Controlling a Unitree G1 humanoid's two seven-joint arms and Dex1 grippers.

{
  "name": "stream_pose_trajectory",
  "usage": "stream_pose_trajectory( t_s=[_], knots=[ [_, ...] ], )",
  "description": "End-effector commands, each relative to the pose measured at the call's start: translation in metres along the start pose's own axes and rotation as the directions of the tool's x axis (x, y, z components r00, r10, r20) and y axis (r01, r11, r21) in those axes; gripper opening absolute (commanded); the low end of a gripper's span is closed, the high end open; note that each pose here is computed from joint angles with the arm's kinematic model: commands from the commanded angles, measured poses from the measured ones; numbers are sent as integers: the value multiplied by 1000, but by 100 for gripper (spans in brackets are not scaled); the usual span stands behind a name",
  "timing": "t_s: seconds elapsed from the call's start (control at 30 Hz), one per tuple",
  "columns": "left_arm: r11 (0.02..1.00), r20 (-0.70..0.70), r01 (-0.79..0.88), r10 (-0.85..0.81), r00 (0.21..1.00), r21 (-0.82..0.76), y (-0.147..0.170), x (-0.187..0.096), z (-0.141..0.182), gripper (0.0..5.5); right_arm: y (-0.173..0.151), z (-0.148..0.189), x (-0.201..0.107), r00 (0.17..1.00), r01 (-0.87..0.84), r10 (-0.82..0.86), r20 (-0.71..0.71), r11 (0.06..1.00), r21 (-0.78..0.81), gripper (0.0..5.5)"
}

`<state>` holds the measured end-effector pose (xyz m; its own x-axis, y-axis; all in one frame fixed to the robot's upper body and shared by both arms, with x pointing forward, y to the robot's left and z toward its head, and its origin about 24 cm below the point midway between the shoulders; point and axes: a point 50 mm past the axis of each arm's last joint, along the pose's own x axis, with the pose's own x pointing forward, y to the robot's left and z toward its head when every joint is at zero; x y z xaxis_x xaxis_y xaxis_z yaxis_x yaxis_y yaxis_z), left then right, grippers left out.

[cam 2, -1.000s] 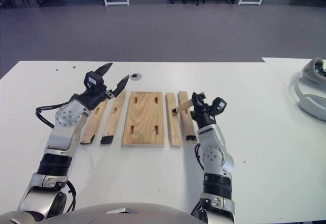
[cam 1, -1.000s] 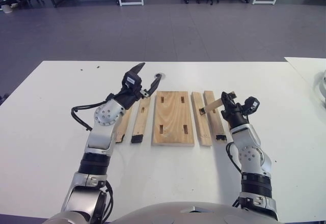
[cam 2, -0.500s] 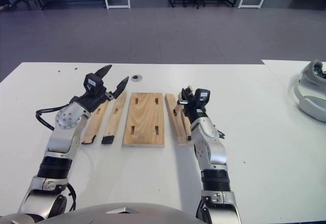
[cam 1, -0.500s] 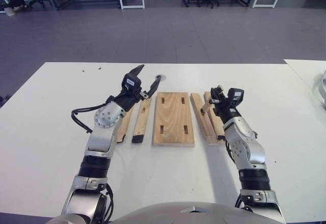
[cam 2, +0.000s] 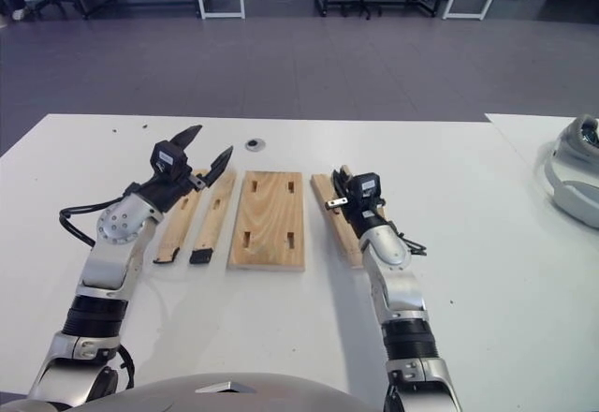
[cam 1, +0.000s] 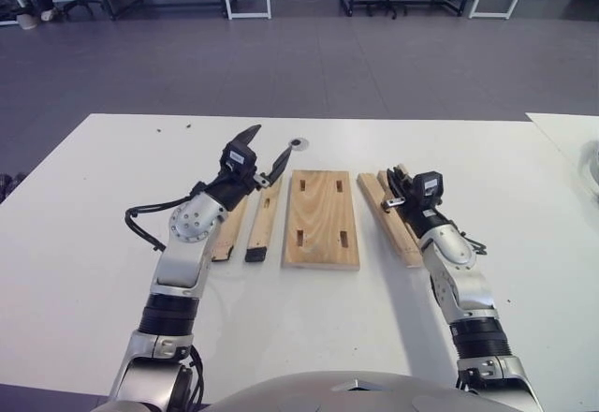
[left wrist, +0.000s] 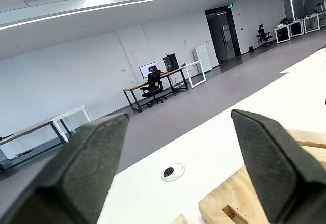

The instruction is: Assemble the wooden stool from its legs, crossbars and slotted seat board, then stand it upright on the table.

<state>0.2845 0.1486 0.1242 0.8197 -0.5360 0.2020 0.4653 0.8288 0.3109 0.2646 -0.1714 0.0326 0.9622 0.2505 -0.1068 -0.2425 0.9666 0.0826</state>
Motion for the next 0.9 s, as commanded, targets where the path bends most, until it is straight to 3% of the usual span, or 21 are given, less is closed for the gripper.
stream_pose_trajectory(
  t_s=[0.03, 0.43, 0.67, 0.9],
  knots=[
    [1000, -1, -9, 9, 1000, 17, 2, 2, 2, 370, -3, 5, 0, 1000, 13, -11, -27, 997, 70, 137],
    [1000, -6, -15, 15, 1000, 13, 0, -1, 2, 370, 6, -2, -34, 929, -4, 36, -368, 996, 85, 363],
    [1000, -13, -9, 9, 1000, 22, -1, -1, 0, 370, 10, -11, -43, 885, -14, 33, -465, 999, 44, 498],
    [1000, -11, -9, 9, 1000, 23, -3, 1, -1, 370, -7, -12, -34, 878, 20, -55, -475, 997, -79, 498]
  ],
)
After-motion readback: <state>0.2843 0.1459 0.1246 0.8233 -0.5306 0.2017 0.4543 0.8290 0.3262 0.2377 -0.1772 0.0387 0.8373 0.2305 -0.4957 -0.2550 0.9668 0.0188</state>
